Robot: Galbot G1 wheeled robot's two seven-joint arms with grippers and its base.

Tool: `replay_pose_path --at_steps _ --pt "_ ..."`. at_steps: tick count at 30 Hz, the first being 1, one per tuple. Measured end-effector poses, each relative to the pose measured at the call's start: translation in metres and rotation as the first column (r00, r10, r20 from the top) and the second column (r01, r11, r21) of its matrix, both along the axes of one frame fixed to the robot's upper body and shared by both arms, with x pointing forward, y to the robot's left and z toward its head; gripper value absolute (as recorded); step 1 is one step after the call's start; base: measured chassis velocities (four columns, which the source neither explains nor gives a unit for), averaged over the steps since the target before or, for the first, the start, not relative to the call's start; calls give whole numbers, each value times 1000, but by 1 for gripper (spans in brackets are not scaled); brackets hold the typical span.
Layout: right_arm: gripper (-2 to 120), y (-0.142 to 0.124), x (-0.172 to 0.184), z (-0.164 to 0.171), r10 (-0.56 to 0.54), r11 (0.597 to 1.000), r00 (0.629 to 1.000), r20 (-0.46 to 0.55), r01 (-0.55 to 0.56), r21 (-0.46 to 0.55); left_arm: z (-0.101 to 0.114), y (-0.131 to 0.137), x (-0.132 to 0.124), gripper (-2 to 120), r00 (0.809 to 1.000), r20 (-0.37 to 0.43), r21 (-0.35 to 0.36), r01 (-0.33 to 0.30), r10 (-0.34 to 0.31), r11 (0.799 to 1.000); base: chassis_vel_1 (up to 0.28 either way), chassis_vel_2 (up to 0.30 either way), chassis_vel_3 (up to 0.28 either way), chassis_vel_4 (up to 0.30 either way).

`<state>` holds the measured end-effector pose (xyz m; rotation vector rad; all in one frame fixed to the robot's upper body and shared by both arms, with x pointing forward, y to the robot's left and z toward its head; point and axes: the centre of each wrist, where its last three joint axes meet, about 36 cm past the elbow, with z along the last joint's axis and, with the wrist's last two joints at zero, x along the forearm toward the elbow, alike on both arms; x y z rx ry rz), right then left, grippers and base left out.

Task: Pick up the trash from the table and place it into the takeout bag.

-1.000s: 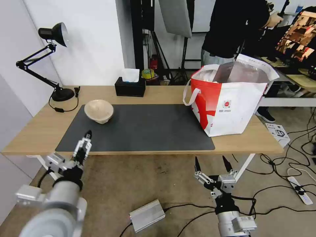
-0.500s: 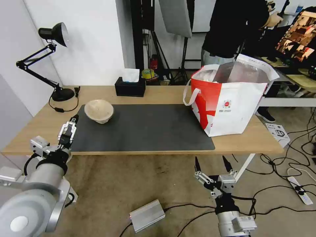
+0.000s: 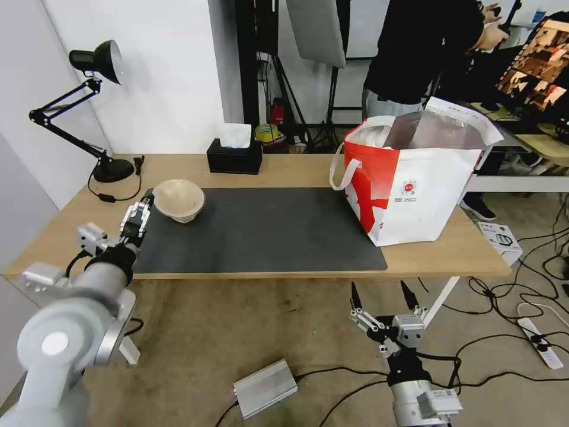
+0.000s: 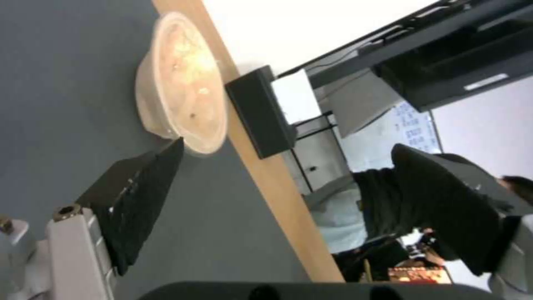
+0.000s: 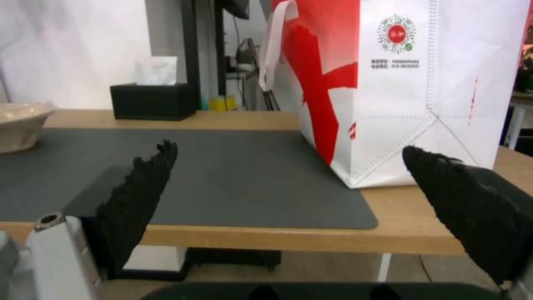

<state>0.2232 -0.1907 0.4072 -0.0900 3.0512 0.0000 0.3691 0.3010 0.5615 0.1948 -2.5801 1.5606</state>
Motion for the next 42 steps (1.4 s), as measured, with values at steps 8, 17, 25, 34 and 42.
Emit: replay_pose_path --at_steps 8,17,25,34,42 --pt "100 0 0 0 0 1000 1000 0 0 0 -11 4 22 100 996 -78 30 -32 34 999 0 0 0 0" --pt "100 0 0 0 0 1000 1000 0 0 0 -15 9 39 100 990 -123 57 -58 65 997 0 0 0 0" --pt "100 0 0 0 0 1000 1000 0 0 0 -18 7 58 100 988 -142 59 -52 60 997 0 0 0 0" --pt "100 0 0 0 0 1000 1000 0 0 0 -29 5 74 100 982 -175 70 -63 75 996 0 0 0 0" --pt "100 0 0 0 0 1000 1000 0 0 0 -34 5 89 100 978 -193 68 -65 77 996 0 0 0 0"
